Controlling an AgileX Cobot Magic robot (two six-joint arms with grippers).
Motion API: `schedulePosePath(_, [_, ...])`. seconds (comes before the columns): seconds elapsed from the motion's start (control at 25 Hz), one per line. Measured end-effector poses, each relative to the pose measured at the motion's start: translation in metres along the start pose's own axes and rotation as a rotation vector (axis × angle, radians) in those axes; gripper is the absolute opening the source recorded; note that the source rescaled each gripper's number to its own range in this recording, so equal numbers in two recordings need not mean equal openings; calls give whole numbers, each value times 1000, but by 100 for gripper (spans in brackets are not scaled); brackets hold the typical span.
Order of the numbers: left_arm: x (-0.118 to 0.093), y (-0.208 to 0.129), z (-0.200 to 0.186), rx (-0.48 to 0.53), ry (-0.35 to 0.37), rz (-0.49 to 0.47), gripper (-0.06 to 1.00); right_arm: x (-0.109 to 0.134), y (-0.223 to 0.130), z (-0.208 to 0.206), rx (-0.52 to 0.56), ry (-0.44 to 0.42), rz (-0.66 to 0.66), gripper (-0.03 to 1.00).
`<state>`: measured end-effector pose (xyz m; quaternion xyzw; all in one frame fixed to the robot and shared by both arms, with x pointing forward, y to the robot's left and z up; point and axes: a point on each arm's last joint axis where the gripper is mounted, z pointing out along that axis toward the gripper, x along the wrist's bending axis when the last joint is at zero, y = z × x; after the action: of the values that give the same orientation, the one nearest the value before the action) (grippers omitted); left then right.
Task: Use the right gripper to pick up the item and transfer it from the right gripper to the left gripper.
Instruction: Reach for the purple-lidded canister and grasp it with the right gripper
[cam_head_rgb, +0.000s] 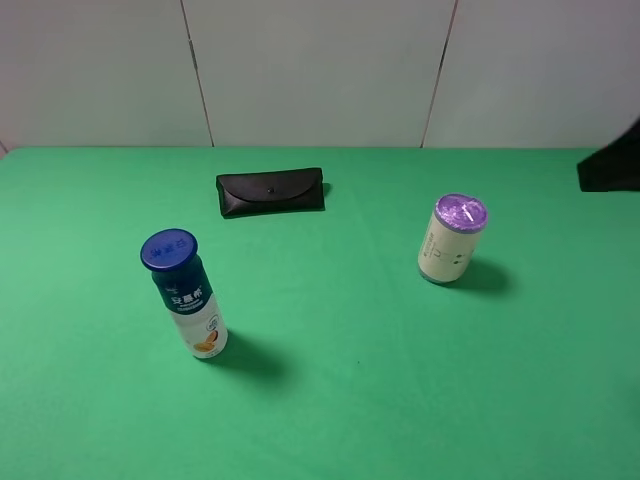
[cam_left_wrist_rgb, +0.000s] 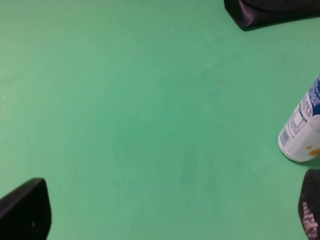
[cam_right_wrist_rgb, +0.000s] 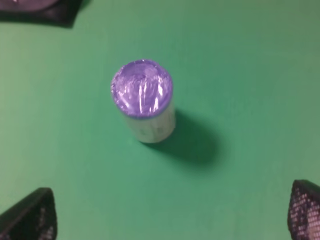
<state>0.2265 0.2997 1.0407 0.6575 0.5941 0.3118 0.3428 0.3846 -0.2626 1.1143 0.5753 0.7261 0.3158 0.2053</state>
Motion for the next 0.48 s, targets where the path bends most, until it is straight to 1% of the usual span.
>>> schedulePosePath(0.16, [0, 0, 0, 0, 0, 0, 98, -4, 37, 41, 113, 4, -23, 100])
schedulePosePath(0.24, [0, 0, 0, 0, 0, 0, 98, -6, 52, 58, 148, 7, -41, 100])
schedulePosePath(0.48, [0, 0, 0, 0, 0, 0, 98, -11, 79, 95, 260, 3, -85, 100])
